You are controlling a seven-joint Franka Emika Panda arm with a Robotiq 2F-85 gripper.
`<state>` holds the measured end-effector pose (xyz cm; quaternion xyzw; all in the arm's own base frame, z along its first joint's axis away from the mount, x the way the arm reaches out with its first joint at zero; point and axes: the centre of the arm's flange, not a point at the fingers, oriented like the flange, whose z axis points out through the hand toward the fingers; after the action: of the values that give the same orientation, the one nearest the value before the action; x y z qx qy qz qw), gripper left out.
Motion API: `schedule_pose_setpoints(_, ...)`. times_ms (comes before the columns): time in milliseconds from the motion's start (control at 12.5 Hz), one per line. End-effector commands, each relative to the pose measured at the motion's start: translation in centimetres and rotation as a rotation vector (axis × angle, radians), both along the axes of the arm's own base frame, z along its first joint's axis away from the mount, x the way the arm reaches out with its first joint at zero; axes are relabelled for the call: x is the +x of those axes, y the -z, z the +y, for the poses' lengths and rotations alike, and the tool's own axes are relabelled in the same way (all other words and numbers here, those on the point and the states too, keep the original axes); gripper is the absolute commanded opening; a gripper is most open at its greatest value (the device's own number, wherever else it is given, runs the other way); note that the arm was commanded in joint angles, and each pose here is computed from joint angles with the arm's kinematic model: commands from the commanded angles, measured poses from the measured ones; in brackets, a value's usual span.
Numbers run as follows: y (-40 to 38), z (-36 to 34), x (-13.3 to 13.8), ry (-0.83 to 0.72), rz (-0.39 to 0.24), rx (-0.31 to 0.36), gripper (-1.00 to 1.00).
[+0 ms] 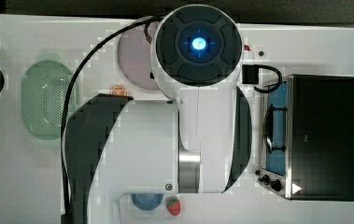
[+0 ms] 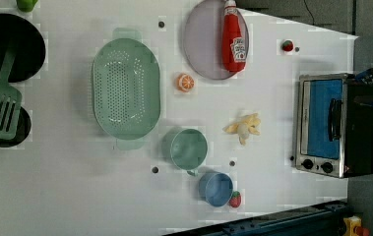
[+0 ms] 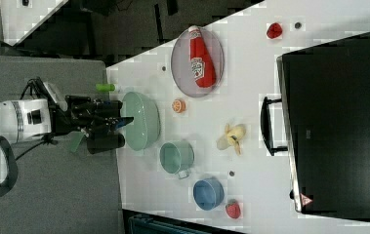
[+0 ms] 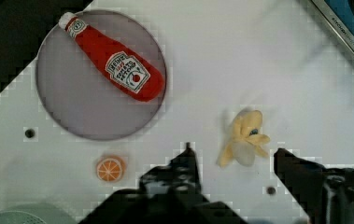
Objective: Pick banana from table and place on oven.
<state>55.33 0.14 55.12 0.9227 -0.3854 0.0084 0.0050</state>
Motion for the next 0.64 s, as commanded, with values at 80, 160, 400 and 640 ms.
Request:
schedule_pose_setpoints(80, -5.1, -2.3, -13.2, 0.198, -0.008, 0.039, 0.59)
schedule_pose_setpoints(160, -5.1, -2.3, -13.2, 0.198, -0.006, 0.039, 0.81)
schedule_pose_setpoints(400, -4.4, -2.2, -12.9, 0.198, -0.004, 0.038, 1.0)
schedule_pose_setpoints(640, -0.6, -2.2, -11.6, 0.199, 0.014, 0.036, 1.0)
